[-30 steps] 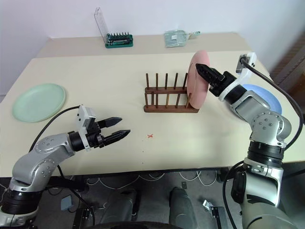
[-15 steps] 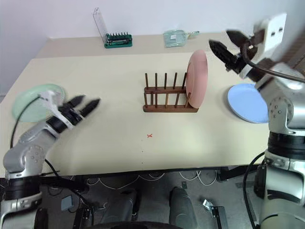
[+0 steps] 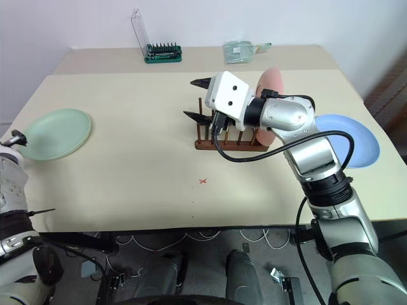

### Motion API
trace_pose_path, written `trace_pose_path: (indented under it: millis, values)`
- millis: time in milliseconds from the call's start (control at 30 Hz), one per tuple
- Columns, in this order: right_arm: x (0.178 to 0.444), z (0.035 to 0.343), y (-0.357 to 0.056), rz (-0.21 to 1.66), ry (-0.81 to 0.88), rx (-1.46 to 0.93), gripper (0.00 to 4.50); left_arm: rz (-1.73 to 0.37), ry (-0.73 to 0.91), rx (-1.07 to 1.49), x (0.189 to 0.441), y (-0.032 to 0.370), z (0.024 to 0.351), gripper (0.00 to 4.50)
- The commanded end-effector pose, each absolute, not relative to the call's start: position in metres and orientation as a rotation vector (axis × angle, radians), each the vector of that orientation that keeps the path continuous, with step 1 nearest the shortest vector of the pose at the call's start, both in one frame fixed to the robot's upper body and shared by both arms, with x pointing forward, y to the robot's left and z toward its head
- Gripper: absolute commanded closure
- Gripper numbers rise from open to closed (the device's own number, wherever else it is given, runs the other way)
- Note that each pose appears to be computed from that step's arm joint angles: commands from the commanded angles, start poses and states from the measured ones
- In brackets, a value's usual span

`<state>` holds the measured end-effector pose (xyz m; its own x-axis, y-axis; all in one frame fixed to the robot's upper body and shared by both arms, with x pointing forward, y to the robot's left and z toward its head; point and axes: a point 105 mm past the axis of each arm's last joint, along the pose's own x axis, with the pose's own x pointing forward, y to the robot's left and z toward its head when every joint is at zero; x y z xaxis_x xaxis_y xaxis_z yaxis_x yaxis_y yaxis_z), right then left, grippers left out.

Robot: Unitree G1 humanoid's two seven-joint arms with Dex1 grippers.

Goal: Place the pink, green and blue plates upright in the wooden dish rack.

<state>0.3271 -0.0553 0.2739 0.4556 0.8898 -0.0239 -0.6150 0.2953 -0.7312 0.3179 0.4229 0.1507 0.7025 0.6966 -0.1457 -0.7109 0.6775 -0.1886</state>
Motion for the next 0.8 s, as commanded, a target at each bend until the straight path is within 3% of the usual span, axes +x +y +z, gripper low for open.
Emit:
trace_pose_path:
  millis: [33,167,267,367,600,733,800]
  values:
    - [0.325,0.284,-0.06,1.023,-0.475,-0.752,1.46,0.774,0.117,-0.338,0.317,0.421,0.146,0.05]
    - [0.324,0.278,-0.06,1.037,-0.461,-0.753,1.46,0.761,0.235,-0.36,0.319,0.419,0.124,0.05]
    - [0.323,0.276,-0.061,1.034,-0.459,-0.751,1.46,0.778,0.229,-0.403,0.318,0.424,0.121,0.05]
    - [0.323,0.274,-0.062,1.022,-0.452,-0.748,1.46,0.792,0.22,-0.443,0.317,0.427,0.119,0.87]
    - [0.324,0.271,-0.064,1.0,-0.444,-0.756,1.46,0.669,0.106,-0.445,0.336,0.408,0.141,4.46]
    - [0.329,0.279,-0.061,0.959,-0.492,-0.806,1.46,0.318,-0.169,-0.218,0.368,0.339,0.224,4.46]
    - [0.329,0.279,-0.059,0.956,-0.512,-0.844,1.46,0.228,-0.24,-0.108,0.373,0.311,0.247,4.46]
